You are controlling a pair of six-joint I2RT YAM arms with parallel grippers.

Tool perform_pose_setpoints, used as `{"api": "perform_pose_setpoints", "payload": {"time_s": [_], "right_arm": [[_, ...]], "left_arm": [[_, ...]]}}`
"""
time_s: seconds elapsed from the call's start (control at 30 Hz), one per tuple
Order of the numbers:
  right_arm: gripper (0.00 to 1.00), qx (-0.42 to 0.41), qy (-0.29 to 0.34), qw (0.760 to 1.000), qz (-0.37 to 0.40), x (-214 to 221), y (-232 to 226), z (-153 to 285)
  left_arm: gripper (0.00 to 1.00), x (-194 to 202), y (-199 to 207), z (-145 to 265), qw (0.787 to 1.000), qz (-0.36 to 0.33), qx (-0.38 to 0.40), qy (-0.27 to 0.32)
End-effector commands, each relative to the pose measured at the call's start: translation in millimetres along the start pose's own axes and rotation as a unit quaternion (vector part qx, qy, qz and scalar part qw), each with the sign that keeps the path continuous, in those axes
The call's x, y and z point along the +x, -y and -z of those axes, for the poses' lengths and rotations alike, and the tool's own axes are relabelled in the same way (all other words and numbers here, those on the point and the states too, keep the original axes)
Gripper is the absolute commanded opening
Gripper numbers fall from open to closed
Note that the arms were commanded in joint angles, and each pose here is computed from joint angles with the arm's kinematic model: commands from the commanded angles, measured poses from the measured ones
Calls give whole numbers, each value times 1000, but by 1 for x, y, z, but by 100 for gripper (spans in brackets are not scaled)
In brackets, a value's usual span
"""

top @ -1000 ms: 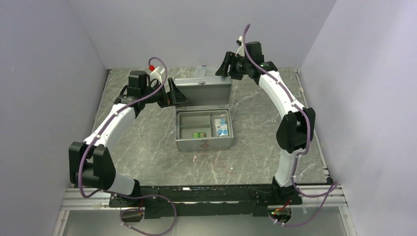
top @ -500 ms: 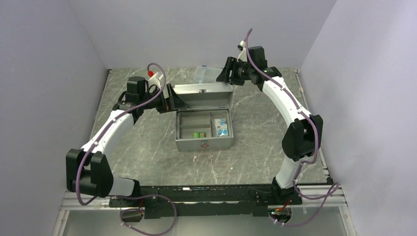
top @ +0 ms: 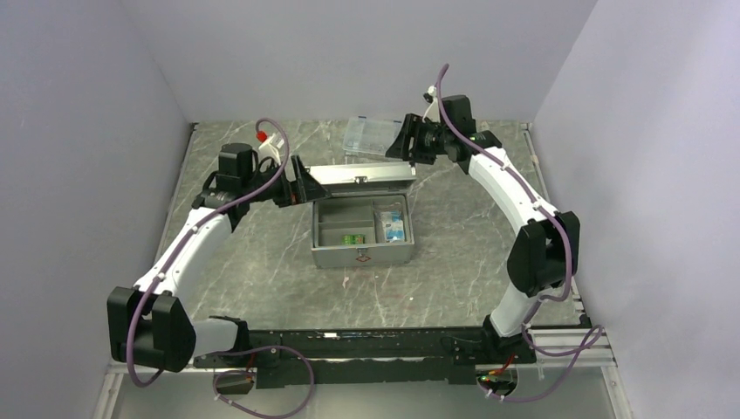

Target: Organize the medicine kit

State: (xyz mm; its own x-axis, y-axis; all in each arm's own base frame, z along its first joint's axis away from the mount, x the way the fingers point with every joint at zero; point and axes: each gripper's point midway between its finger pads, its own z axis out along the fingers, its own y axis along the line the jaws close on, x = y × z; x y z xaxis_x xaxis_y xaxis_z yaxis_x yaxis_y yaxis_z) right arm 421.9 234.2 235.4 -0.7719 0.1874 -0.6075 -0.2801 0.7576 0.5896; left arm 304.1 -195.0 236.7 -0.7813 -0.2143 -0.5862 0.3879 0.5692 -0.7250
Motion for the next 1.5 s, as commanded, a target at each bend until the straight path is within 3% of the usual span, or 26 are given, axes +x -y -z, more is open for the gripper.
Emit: {"api": "perform_pose_setpoints", "payload": {"time_s": [0.0,1.0,1.47], "right_arm": [[61,-18,29,999,16,-5,-18,14],[63,0,39,999,22,35,-11,41],[63,15,57,998,35,53,-7,71]], "left_arm": [[99,1,4,7,1000,-16,3,12],[100,49,-6,15,1000,8,20,3],[99,49,-10,23,1000,-13,-12,7]]}}
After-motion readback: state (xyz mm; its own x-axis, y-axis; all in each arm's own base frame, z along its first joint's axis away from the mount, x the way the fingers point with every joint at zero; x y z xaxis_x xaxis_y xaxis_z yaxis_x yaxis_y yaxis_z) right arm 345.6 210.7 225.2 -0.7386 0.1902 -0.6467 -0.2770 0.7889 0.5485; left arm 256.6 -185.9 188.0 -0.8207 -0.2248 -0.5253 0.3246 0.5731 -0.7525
